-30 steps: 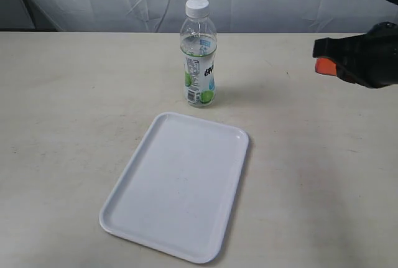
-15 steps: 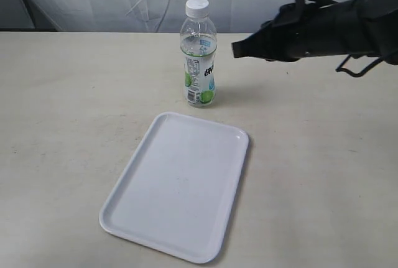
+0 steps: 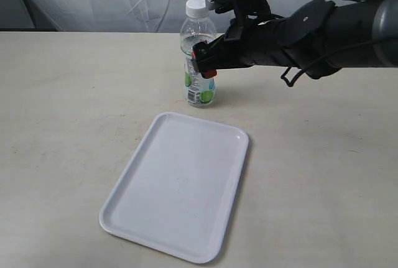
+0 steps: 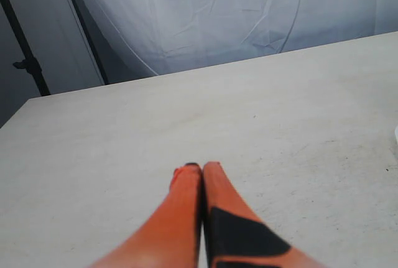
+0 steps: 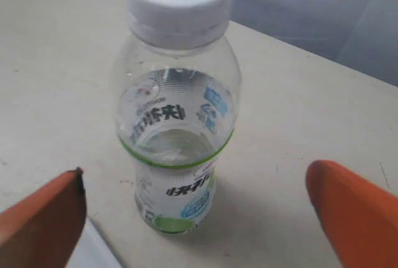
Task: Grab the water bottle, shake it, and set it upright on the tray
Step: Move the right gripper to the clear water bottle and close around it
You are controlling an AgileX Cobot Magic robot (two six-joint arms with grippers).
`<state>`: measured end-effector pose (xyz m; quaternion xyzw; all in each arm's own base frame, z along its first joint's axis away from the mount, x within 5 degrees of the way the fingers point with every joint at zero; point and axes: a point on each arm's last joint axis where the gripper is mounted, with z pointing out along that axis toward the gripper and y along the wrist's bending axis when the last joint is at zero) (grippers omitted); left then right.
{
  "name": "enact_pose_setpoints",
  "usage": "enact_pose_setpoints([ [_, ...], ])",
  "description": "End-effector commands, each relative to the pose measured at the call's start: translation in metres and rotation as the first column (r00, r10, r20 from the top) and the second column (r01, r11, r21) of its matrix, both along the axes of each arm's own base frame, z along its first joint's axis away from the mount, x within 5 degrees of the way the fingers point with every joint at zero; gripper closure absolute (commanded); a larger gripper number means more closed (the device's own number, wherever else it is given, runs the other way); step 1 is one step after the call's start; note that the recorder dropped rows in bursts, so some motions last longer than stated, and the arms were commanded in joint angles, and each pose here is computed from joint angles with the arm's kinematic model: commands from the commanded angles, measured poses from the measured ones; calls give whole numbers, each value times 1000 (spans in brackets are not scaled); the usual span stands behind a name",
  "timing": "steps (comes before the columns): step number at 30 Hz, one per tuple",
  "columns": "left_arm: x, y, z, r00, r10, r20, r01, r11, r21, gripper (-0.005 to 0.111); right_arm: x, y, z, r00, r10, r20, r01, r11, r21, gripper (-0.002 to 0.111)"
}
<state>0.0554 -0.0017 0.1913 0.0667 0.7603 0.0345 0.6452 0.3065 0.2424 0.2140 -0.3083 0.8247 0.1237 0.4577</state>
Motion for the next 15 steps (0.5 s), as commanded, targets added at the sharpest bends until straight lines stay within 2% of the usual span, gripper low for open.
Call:
enact_pose_setpoints([
  [1, 0, 0, 0, 1000, -1, 14, 1, 1000, 1, 106, 6, 5, -9, 1000, -10, -3, 10, 1000, -12, 4],
  [7, 0, 0, 0, 1000, 0, 14, 0, 1000, -2, 106, 4, 15, -19, 1000, 6, -9, -6, 1000, -28, 4],
  [15, 0, 0, 0, 1000, 0, 14, 0, 1000, 0, 106, 21, 30, -32, 1000, -2, -6, 2, 999, -32, 4],
])
